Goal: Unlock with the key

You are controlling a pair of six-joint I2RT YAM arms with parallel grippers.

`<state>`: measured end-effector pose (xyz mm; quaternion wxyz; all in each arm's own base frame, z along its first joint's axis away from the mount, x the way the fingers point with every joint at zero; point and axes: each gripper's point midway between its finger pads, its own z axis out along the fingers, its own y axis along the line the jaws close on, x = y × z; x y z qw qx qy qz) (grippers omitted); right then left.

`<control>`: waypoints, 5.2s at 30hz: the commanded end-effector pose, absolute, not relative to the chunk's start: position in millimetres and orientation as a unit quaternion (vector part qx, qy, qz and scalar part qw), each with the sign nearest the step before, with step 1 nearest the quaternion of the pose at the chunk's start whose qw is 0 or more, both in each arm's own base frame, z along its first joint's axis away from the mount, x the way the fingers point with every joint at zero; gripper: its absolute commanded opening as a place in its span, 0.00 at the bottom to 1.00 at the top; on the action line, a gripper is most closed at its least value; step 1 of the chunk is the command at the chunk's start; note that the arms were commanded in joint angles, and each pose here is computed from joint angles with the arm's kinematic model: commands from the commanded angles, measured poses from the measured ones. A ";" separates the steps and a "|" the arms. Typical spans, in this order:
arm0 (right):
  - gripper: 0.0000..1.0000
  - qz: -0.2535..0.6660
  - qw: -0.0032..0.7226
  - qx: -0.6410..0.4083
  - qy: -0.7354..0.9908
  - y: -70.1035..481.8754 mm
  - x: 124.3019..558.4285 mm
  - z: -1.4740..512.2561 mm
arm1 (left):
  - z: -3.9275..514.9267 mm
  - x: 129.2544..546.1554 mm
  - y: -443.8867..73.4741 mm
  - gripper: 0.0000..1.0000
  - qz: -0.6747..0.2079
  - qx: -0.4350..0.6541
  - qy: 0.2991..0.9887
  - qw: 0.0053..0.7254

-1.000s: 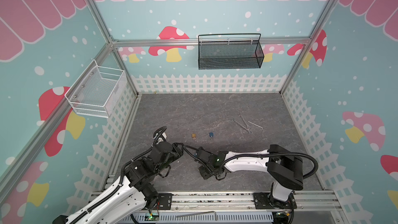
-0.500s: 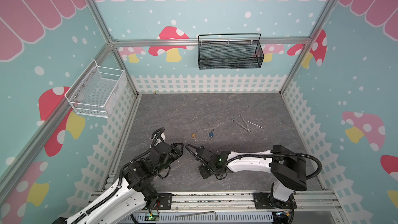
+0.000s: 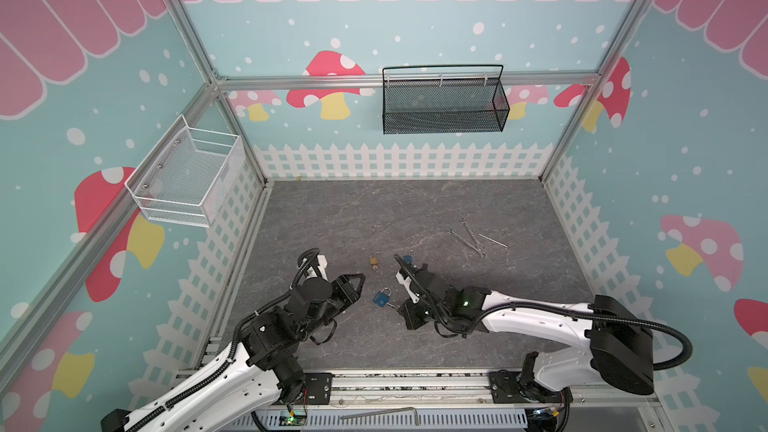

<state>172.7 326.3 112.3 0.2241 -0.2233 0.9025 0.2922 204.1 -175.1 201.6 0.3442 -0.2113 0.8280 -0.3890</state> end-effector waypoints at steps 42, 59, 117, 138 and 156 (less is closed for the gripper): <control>0.00 0.442 0.303 -0.175 0.826 316.5 186.8 221.9 | 215.0 219.8 -274.9 0.08 -0.472 -0.111 0.783 0.389; 0.38 0.447 0.340 -0.192 0.805 297.1 184.8 248.3 | 262.4 215.5 -277.8 0.00 -0.499 -0.030 0.740 0.451; 0.05 0.631 0.332 -0.248 0.656 280.3 176.8 316.5 | 353.6 195.5 -314.1 0.00 -0.600 0.118 0.631 0.476; 0.00 0.566 0.331 -0.218 0.723 272.8 193.1 257.0 | 333.8 211.7 -272.8 0.50 -0.528 0.068 0.683 0.500; 0.00 0.539 0.273 -0.111 0.789 260.0 196.2 176.4 | 180.5 228.0 -206.2 0.55 -0.236 0.007 0.894 0.382</control>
